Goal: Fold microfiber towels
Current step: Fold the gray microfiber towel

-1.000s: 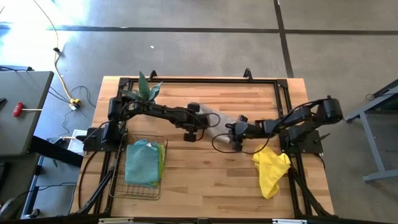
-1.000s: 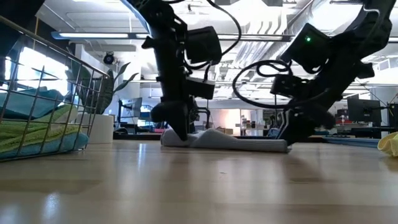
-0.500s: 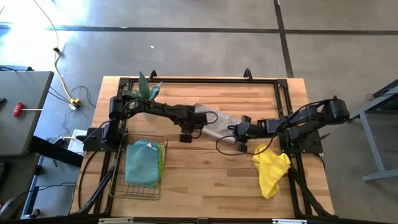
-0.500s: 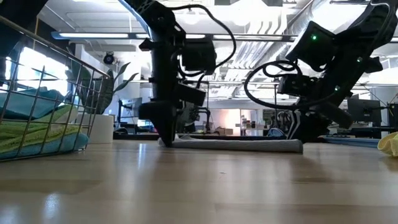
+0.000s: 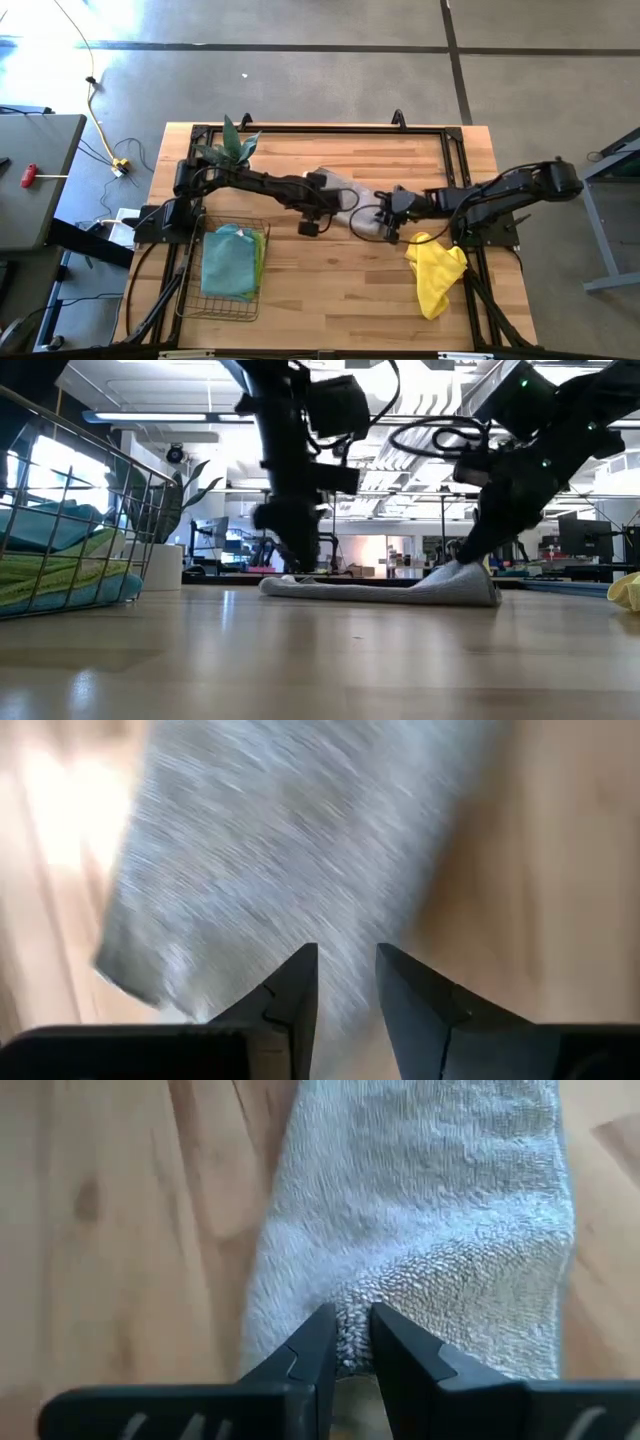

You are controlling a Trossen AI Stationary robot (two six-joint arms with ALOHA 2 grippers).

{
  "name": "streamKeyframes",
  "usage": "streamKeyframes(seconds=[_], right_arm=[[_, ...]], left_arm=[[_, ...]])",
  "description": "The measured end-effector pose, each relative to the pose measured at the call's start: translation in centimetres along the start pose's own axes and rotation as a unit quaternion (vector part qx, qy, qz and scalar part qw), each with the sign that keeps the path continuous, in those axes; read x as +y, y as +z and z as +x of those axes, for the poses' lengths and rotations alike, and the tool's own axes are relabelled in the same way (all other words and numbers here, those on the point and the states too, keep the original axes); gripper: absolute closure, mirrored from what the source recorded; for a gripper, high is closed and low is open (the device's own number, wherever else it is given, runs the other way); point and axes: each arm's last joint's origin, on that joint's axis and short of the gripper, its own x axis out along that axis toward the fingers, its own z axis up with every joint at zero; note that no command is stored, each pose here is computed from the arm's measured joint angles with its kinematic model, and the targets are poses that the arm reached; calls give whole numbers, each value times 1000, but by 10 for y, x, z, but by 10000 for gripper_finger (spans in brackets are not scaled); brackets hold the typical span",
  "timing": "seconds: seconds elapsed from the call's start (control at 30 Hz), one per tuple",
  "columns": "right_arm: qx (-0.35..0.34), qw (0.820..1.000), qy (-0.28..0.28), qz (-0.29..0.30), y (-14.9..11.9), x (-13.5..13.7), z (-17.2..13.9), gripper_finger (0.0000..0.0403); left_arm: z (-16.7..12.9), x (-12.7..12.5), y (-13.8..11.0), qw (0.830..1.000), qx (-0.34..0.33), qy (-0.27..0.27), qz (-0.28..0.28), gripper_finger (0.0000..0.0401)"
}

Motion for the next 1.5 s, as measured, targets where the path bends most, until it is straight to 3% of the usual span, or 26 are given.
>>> streamKeyframes(seconds=[0.2, 0.43, 0.6, 0.7, 0.83, 1.0, 1.2, 1.5], right_arm=[[-13, 999, -9, 32, -4, 16, 4, 335], [-6, 999, -31, 28, -13, 25, 5, 278], [6, 994, -104, 17, -17, 15, -1, 260], [-3, 994, -109, 30, -15, 13, -3, 259], [-46, 997, -41, 47, -4, 22, -3, 259], [-65, 997, -9, 40, -1, 30, -5, 259], [-41, 998, -29, 30, -7, 29, 4, 259], [2, 994, -106, -7, -16, 10, 30, 259]], left_arm=[[18, 17, -1, 996, -61, 26, -61, 308], [41, 31, -24, 993, -24, 23, -115, 307], [45, 25, -32, 990, -15, 0, -140, 308], [44, 16, -32, 986, -9, -14, -164, 308], [37, -5, -28, 972, 0, -36, -232, 308], [27, -38, -25, 964, 20, -67, -256, 308], [12, -77, -16, 965, 15, -125, -230, 307], [0, -98, -8, 976, -8, -94, -197, 307]])
